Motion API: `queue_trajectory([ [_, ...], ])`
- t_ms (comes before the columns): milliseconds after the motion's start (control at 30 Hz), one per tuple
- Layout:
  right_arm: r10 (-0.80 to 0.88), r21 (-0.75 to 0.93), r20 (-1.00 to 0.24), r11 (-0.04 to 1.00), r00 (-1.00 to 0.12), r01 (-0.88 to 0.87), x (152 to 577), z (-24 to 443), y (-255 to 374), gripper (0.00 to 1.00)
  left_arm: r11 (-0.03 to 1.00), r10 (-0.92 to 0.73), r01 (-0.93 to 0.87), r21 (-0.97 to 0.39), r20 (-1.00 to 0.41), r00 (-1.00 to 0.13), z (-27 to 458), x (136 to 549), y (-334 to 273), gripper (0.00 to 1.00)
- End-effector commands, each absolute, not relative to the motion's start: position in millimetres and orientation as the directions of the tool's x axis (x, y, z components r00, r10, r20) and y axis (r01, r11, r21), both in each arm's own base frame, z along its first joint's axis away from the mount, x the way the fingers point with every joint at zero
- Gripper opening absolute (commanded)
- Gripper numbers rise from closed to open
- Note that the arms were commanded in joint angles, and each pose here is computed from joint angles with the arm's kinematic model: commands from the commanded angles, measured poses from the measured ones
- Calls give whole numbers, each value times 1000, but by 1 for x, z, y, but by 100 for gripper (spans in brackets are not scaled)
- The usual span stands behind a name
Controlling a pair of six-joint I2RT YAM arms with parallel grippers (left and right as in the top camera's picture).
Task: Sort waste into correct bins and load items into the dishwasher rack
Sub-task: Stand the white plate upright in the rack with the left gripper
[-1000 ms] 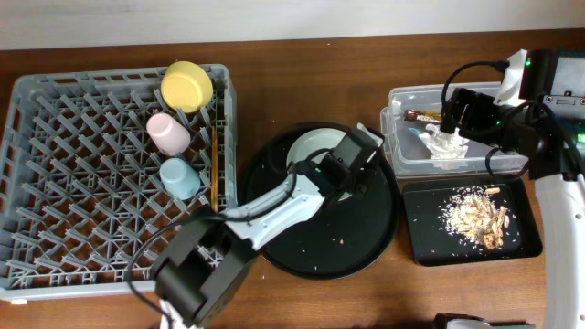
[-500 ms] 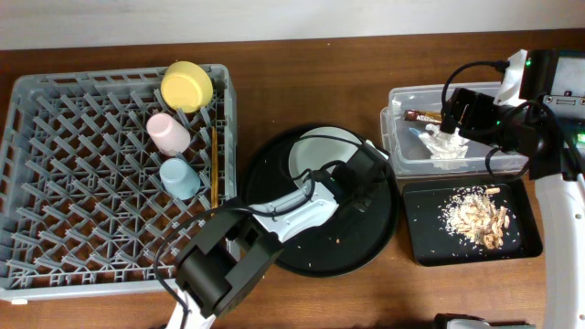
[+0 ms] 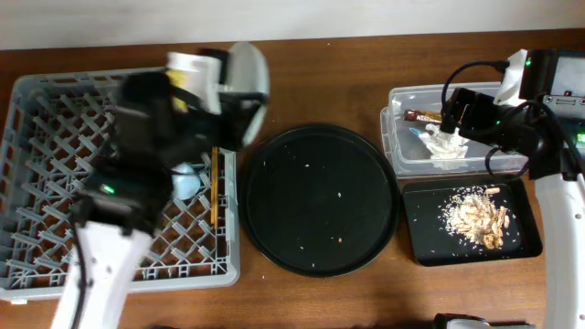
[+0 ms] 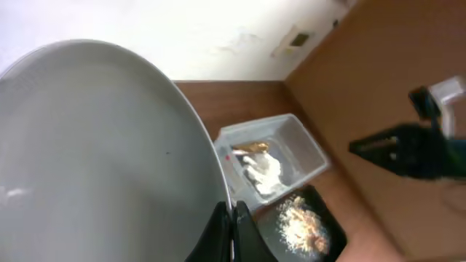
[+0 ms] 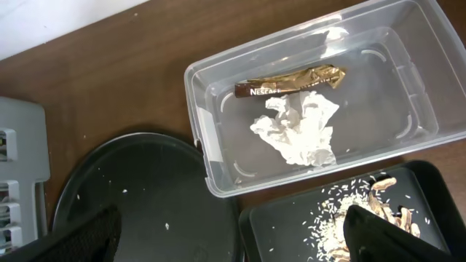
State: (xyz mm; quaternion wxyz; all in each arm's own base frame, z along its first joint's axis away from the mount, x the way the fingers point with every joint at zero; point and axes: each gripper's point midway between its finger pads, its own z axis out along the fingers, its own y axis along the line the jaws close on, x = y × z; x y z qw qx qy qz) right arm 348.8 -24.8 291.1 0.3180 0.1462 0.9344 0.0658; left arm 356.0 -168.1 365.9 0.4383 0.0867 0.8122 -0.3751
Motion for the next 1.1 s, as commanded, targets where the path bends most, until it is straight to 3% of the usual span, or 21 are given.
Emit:
queue_trajectory([
  [0,306,203,-596,952,-743,229,350,298,-28,99,466,-262,440,-768,-595,-760,355,364,-125,0],
  [233,306,203,-596,952,-743,229,350,298,-28,99,197,-299,264,-944,-315,-901,276,413,-67,0],
  [567,306,203,-596,952,-743,229,350,298,-28,99,307,-406,44,-951,-173,-898,172,457,-33,1],
  [600,306,203,-596,952,-743,229,350,298,-28,99,325,-424,19,-946,-163,-891,163,460,-27,14],
  [633,306,203,-596,952,-743,229,350,298,-28,99,339,-446,4,-941,-165,-880,160,462,-17,60],
  [667,306,203,-596,952,-743,229,350,298,-28,99,332,-470,-12,-943,-154,-869,161,464,-8,79],
  [733,306,203,-596,952,-743,229,350,298,-28,99,325,-492,-23,-945,-149,-858,162,465,2,98],
  [900,306,203,-596,952,-743,229,350,298,-28,99,319,-565,17,-948,-204,-800,196,466,47,99],
  [1067,306,203,-596,952,-743,229,350,298,-28,99,423,-549,213,-881,-436,-713,301,452,49,99],
])
